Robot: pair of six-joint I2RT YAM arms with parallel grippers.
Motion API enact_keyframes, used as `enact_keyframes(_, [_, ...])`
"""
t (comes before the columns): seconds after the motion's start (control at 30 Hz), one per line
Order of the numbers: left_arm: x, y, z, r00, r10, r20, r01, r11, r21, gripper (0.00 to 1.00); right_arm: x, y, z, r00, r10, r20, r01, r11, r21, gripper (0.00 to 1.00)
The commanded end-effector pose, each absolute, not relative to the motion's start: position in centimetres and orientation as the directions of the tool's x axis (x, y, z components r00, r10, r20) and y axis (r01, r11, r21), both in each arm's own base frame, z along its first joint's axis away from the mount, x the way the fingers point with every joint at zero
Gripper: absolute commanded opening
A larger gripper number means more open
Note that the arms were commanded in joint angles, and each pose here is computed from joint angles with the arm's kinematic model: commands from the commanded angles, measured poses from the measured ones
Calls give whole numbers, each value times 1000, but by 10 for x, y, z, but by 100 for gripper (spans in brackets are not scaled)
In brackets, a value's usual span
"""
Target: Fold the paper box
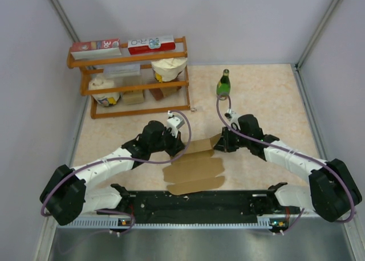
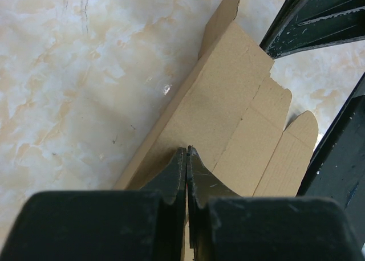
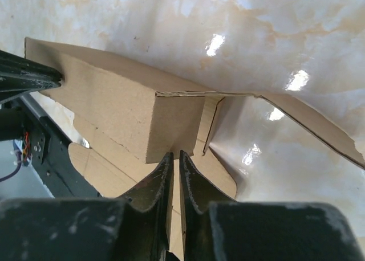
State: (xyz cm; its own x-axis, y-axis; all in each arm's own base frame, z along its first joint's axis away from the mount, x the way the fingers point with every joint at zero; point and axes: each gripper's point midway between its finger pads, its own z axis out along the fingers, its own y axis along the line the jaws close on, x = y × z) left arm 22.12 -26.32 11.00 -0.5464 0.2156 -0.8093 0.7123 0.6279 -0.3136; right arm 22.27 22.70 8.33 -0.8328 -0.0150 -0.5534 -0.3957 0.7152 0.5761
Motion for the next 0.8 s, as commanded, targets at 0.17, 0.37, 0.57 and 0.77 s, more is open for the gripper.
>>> enact_keyframes(0.17, [221, -261, 110, -547, 215, -809, 705, 639, -308, 0, 255, 181, 137, -687, -4, -727, -363, 868, 339, 30])
enact_keyframes(0.37, [221, -261, 111, -549, 212, -808, 705, 637, -311, 0, 270, 157, 164, -620, -115, -777, -366, 917, 157, 44])
enact_keyframes(0.57, [221, -262, 110, -550, 212, -808, 706, 635, -313, 0, 286, 149, 159, -590, -276, -759, -425, 905, 1, 54])
enact_keyframes(0.77, [221, -263, 109, -553, 210, -806, 705, 633, -319, 0, 284, 176, 135, -613, -386, -690, -575, 816, 55, 55])
